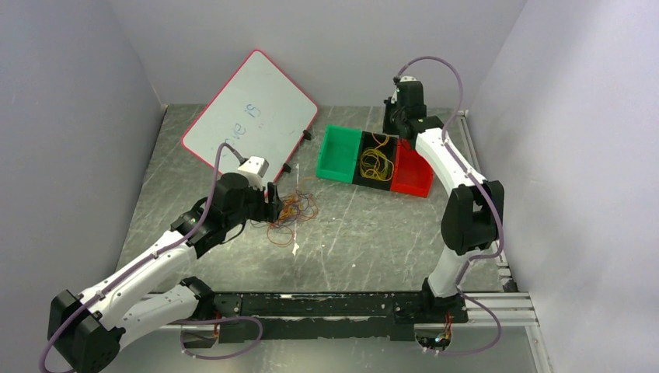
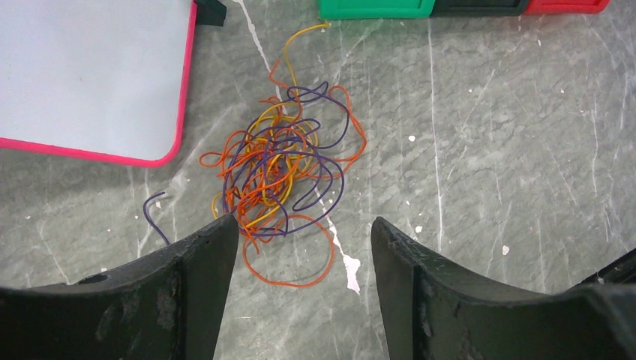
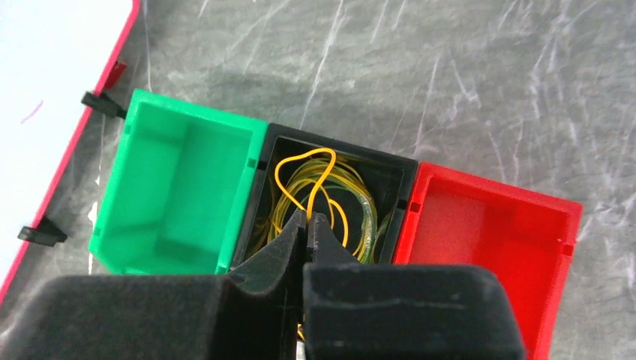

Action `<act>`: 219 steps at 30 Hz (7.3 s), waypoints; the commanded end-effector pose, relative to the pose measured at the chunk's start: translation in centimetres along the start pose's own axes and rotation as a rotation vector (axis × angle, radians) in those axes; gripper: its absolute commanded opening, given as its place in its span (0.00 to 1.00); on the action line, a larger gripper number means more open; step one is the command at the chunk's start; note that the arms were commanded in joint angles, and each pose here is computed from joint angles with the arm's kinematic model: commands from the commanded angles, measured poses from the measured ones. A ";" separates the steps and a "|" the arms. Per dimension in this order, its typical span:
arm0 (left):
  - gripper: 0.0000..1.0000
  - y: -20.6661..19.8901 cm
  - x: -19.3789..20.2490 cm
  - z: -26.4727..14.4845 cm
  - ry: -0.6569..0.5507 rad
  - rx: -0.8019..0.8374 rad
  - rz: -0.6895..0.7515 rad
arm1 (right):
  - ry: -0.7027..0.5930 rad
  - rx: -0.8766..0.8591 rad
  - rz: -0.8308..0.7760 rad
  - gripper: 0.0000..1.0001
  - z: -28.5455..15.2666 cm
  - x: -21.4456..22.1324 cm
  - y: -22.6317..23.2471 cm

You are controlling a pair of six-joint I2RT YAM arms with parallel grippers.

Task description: Untangle the cables

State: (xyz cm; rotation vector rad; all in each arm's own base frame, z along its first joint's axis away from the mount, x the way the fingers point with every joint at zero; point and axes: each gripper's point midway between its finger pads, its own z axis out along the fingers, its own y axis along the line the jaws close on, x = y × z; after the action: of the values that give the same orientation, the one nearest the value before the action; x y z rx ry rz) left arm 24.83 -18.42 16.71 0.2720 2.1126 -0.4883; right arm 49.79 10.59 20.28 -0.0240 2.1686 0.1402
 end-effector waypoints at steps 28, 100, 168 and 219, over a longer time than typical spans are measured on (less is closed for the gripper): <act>0.69 -0.4 1.7 0.1 0.051 0.033 -0.020 | 0.097 -0.002 -0.029 0.41 2.7 3.1 -0.5; 0.68 -0.8 2.0 0.5 0.057 0.046 -0.074 | -0.024 -0.018 0.304 0.06 -4.5 13.4 -0.5; 0.68 -0.5 2.2 -0.2 0.066 0.035 -0.082 | -0.006 -0.148 0.013 0.40 1.7 4.2 3.6; 0.68 -0.4 2.5 -0.3 0.074 0.028 -0.074 | 0.114 0.084 -0.093 0.34 4.0 6.1 0.3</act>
State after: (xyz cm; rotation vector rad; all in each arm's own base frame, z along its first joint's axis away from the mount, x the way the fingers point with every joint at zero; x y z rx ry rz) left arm 22.97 -18.67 14.64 0.2431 2.1998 -0.5599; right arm 49.08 10.86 7.66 -0.0964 2.3807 -0.0637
